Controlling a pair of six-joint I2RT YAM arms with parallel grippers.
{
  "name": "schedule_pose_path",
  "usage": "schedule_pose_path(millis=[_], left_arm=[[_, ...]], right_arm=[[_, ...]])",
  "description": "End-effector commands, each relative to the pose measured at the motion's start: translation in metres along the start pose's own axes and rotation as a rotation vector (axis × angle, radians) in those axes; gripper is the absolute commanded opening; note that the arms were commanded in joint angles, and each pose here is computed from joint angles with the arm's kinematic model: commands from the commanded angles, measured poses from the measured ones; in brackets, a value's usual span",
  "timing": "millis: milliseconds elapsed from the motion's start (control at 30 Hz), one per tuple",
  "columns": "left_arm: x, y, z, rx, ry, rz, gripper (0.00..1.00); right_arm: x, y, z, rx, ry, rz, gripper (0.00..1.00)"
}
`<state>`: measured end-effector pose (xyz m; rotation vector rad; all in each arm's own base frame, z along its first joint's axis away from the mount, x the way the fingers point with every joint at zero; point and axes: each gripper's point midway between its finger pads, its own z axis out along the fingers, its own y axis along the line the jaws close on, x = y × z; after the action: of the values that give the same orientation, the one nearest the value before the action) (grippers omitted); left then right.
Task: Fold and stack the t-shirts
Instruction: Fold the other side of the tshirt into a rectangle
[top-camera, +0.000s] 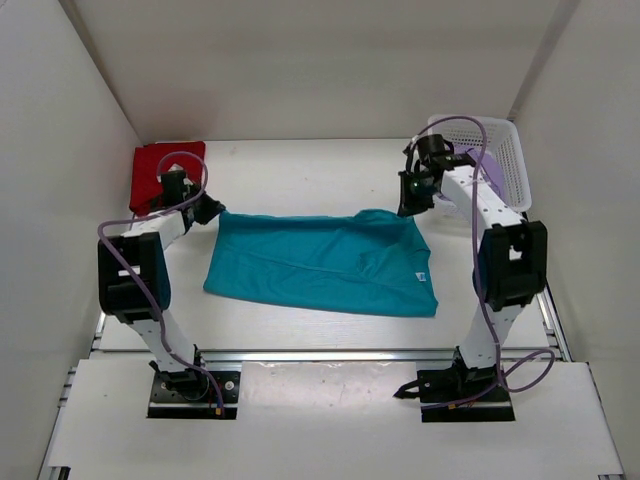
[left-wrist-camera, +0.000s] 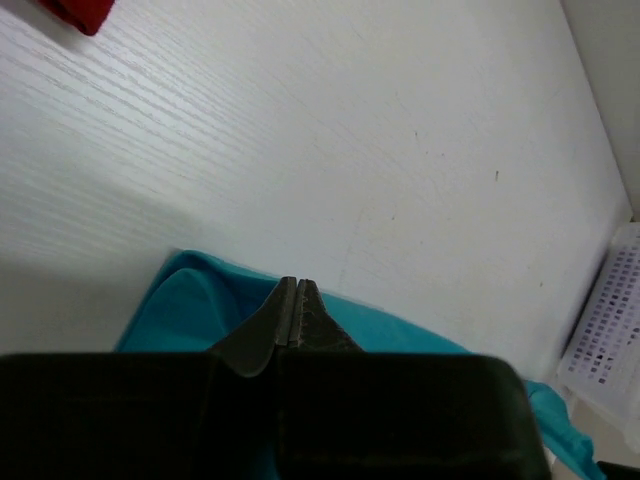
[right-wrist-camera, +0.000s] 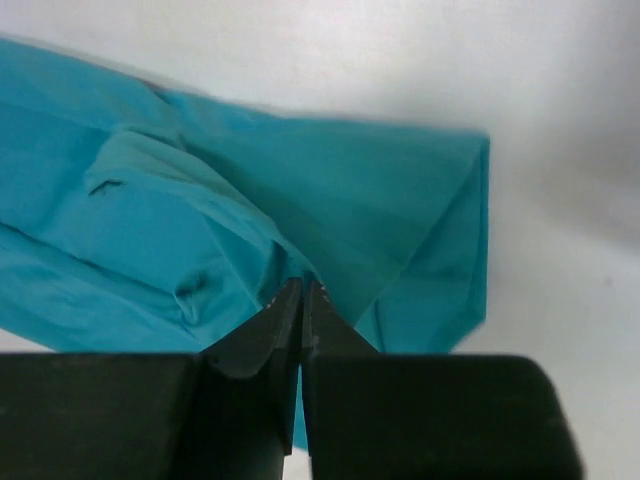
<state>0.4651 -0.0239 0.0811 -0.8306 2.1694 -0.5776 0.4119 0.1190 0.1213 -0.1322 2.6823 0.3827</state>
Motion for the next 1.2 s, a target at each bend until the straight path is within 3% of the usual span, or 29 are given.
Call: schedule_pose_path(millis=[0, 267, 567, 667, 767, 900, 1100, 1167], left_arm=[[-0.023, -0.024, -0.031, 0.097, -0.06, -0.006, 0.0], [-0.013, -0.014, -0.054, 0.118, -0.052, -0.007, 0.0], [0.017, 0.028, -0.058, 0.033, 0.024, -0.024, 0.0], [0.024, 0.036, -0.058, 0.059, 0.057, -0.087, 0.21], [0.012, 0.033, -0.07, 0.101, -0.004, -0.132, 0.39], [-0.005, 0.008, -0.09, 0.137, -0.109, -0.067, 0.34], [0.05, -0.032, -0.08, 0.203, -0.031, 0.046, 0.33], [0.086, -0.041, -0.07, 0.223, 0.056, 0.055, 0.31]], right_arm=[[-0.006, 0.008, -0.028, 0.01, -0.132, -0.021, 0.0], [0.065, 0.005, -0.042, 0.031, -0.13, -0.007, 0.0], [0.14, 0.02, -0.042, -0.002, -0.158, -0.027, 0.01], [0.179, 0.022, -0.027, -0.036, -0.083, -0.012, 0.06], [0.189, 0.026, -0.026, -0.047, -0.085, -0.01, 0.2], [0.168, 0.034, -0.038, -0.084, -0.158, -0.024, 0.23], [0.122, 0.062, -0.011, -0.146, -0.202, -0.054, 0.01], [0.113, 0.081, -0.002, -0.18, -0.193, -0.082, 0.0]])
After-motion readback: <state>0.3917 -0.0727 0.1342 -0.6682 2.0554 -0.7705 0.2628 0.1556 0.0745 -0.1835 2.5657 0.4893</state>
